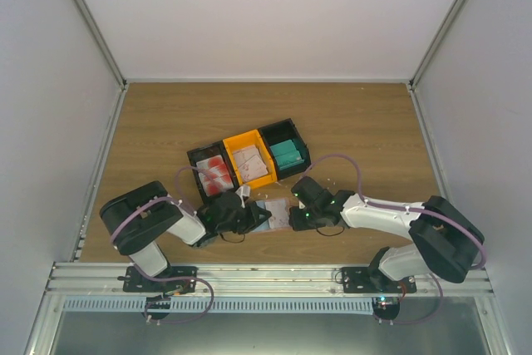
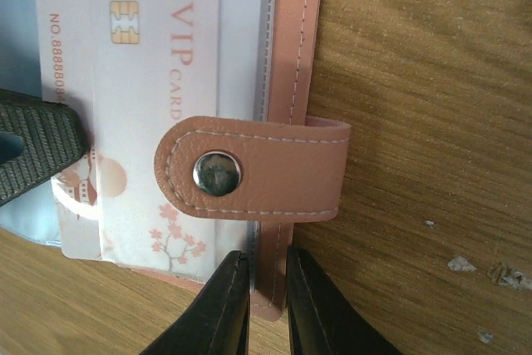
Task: Put the credit cards into the card holder
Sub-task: Insert the credit card into the card holder.
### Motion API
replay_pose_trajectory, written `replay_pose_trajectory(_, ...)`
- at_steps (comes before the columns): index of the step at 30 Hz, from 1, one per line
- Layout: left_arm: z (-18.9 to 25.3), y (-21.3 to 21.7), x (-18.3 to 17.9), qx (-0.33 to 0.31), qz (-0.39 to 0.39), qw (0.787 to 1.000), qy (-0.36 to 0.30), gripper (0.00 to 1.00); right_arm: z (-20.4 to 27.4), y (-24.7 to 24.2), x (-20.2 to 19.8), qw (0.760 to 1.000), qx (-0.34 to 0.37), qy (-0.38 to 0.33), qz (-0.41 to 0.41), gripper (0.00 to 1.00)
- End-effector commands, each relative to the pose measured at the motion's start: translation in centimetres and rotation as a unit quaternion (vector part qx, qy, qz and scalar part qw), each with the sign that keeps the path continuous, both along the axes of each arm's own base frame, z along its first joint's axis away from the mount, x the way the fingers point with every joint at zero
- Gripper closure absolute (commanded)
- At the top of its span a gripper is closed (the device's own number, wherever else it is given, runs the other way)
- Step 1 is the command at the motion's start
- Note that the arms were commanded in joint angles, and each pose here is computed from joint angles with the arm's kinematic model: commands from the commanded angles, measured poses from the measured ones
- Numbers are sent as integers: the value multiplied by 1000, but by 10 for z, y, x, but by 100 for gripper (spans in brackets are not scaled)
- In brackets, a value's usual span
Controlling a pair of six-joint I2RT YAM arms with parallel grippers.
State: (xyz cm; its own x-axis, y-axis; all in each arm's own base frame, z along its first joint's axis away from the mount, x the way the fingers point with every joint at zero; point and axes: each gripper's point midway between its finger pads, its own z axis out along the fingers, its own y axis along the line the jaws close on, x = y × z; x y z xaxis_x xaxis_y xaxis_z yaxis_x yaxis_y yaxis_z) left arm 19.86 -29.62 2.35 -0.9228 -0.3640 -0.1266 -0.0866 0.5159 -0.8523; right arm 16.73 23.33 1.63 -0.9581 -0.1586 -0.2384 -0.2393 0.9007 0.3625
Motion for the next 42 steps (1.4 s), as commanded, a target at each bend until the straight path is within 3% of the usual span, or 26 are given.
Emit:
replay_pose_trajectory(1,-10,-5,-4,17,-17,1000,2,98,-28,-23,-24,998,-45,48,1,84)
replay_pose_trajectory(17,-9,-23,-16,35,-96,995,-10,88,-9,-23,-10,999,-34,10,-31,86)
replay_pose_trajectory(22,0,-13,-17,79,-98,992,-12,74,13,-27,1,998,-24,-24,-61,83)
replay_pose_trajectory(30,26,0,-16,143,-113,983,-2,43,57,-29,26,992,-4,-91,-93,73)
replay_pose_trajectory(32,33,4,-14,158,-113,981,-4,40,65,-31,33,990,-5,-104,-99,70)
replay_pose_trajectory(38,81,21,7,209,-118,968,-76,33,100,-36,56,978,19,-162,-128,64)
replay_pose_trajectory(42,126,23,30,228,-151,948,-162,17,126,-31,68,969,59,-202,-129,65)
